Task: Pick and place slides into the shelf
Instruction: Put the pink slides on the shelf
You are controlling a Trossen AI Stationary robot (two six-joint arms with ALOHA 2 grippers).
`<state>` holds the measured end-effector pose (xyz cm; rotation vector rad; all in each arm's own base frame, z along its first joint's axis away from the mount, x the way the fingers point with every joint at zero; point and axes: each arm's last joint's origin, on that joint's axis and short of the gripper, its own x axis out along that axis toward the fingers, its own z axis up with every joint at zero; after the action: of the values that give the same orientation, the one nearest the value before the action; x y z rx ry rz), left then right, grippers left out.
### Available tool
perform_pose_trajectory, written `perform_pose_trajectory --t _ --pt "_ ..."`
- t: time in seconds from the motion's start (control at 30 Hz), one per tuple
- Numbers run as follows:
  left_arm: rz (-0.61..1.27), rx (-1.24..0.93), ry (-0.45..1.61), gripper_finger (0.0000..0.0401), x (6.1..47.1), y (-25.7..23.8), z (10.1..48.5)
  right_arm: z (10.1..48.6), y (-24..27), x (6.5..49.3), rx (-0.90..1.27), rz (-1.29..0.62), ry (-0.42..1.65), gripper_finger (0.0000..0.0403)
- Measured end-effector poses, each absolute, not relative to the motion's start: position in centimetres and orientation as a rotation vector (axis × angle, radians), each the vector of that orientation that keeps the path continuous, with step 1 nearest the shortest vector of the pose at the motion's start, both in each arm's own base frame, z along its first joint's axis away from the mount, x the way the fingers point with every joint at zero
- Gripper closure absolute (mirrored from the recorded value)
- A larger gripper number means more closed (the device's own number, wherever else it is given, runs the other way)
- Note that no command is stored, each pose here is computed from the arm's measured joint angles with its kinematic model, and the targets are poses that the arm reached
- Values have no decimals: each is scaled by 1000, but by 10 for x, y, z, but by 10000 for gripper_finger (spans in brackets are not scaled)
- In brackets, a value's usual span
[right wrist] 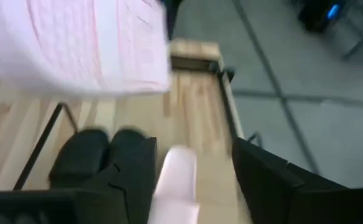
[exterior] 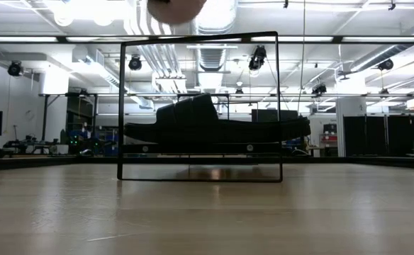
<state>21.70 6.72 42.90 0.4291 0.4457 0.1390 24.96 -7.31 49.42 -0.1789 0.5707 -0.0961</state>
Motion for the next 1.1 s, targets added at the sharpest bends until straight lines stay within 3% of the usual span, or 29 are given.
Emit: perform_pose_trajectory --t 0.23,0.5,0.77,1.1 --pt "188 496 129 369 197 61 433 494 -69 249 -305 -88 403 203" --pt "306 431 -235 369 193 71 418 455 -73 273 -434 -2 188 202" --pt "191 298 -337 370 206 82 406 432 -78 289 -522 -43 6 202" --pt "106 339 -455 370 229 90 404 436 -81 290 -484 18 -90 202"
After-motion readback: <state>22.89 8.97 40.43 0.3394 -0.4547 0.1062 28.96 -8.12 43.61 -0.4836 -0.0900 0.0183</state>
